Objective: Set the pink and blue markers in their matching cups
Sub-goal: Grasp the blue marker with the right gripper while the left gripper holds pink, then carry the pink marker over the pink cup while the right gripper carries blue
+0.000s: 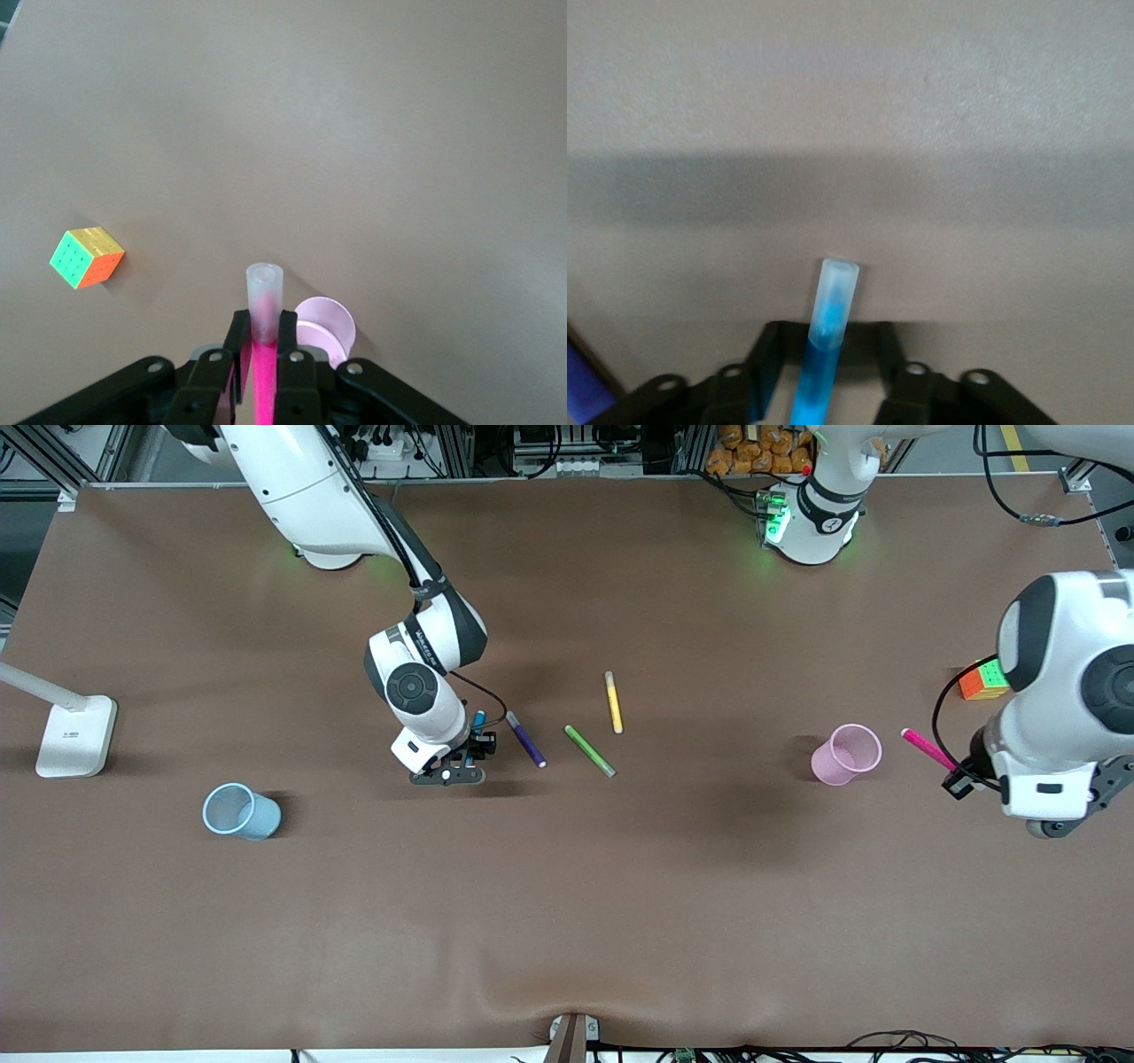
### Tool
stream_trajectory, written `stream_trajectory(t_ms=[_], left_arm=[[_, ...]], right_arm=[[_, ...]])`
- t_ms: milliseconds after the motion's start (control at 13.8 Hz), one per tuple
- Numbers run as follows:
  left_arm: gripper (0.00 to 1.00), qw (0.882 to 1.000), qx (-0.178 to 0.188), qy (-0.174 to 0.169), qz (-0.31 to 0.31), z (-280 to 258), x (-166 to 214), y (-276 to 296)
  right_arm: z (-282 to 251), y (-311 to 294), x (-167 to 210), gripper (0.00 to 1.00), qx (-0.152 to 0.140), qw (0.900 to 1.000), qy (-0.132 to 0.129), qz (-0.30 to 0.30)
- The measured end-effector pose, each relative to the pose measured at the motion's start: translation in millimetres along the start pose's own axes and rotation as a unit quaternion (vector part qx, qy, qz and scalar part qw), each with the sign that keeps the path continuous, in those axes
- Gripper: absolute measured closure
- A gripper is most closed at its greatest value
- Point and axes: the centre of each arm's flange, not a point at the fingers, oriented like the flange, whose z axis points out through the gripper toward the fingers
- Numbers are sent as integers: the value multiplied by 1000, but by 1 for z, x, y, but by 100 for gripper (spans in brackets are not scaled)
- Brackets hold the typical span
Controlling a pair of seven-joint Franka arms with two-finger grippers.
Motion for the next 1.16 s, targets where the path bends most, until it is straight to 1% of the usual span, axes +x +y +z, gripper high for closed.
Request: stream_trajectory(t_ms=[73,145,218,364,436,582,727,945,1164], left_arm=[[84,1000,8,1,-14,6,-7,7],[84,1000,15,0,-25,12,-15,13],[84,999,21,-1,-35,18,-22,20],[84,998,33,-5,-58,31,-30,27],[84,997,43,0,-67,38,-33,30],[84,993,70,22,-88,54,-41,38],[84,991,84,30,-97,67,-53,49],[84,989,98,41,-104,77,-58,51],[84,986,109,47,-114,86,-60,48]], right_arm=[[-2,1,2,69,0,1000,1,1],[-2,2,3,79,0,1000,2,3],[-3,2,4,83,0,1000,4,3],[-8,1,9,83,3,1000,10,2],[-12,1,13,83,5,1000,14,-3],[-26,4,23,83,8,999,25,-28],[-55,12,35,83,16,997,43,-55],[-103,34,55,83,24,991,77,-109],[-137,51,72,83,25,979,108,-170]])
